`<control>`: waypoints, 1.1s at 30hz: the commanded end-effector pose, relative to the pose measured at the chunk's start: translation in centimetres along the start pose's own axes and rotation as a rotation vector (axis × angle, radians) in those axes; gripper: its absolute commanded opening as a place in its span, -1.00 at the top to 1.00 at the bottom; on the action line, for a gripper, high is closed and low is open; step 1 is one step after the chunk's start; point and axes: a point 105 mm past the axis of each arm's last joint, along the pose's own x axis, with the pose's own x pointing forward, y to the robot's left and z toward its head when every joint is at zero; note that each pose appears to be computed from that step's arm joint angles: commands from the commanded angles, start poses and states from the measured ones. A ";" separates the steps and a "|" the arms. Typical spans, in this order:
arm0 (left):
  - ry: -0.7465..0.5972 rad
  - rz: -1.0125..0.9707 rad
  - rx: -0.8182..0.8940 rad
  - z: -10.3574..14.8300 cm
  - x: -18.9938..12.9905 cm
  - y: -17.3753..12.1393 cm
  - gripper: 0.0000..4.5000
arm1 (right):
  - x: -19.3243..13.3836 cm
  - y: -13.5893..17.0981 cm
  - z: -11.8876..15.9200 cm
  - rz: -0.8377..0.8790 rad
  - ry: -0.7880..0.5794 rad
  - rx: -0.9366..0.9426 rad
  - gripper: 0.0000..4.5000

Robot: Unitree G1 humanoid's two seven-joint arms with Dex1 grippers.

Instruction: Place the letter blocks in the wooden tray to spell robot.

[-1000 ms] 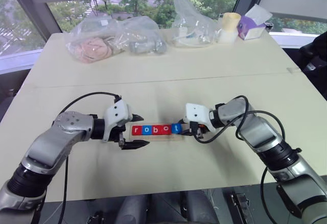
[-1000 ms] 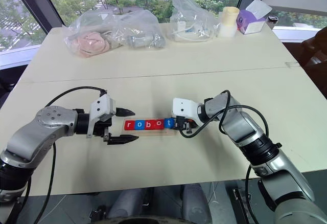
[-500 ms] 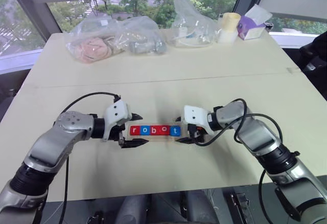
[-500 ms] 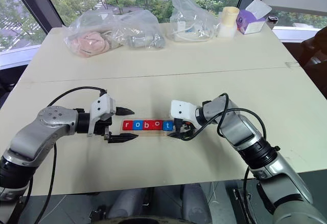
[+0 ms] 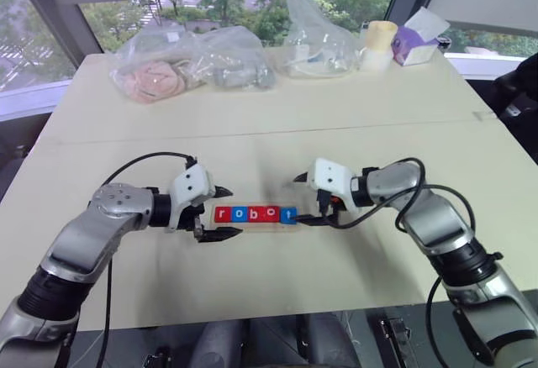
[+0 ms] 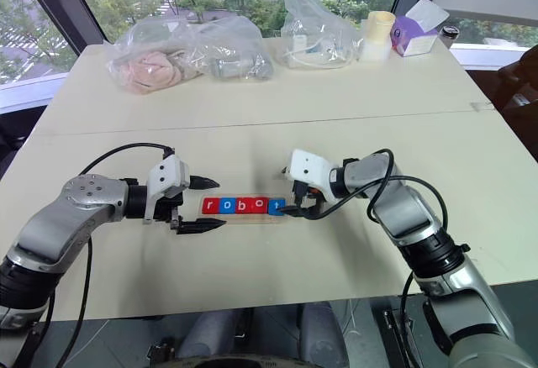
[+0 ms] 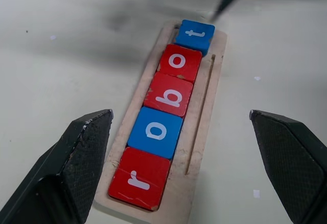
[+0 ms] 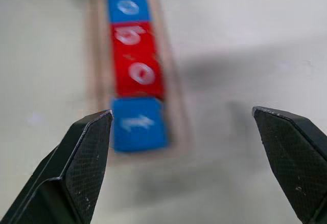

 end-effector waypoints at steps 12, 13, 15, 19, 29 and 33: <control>-0.017 0.006 0.022 0.5 -0.1 -0.1 -1.00 | 0.3 -1.7 -2.0 -0.113 0.096 -0.132 -0.99; -0.017 0.006 0.022 0.5 -0.1 -0.1 -1.00 | 0.4 -1.7 -1.9 -0.112 0.091 -0.132 -0.99; -0.018 0.007 0.021 0.5 -0.1 -0.1 -1.00 | 0.6 -1.3 -1.5 -0.092 0.071 -0.125 -0.99; -0.015 0.009 0.018 0.4 -0.2 -0.1 -1.00 | 0.1 -0.2 -0.2 -0.027 -0.012 -0.077 -0.99; -0.056 0.038 -0.039 0.9 -1.1 0.6 -1.00 | -3.9 -2.4 2.1 -0.126 -0.162 0.088 -0.99; -0.098 0.054 -0.152 0.9 -2.9 0.2 -1.00 | -7.0 -0.8 1.8 -0.104 -0.219 0.291 -0.99</control>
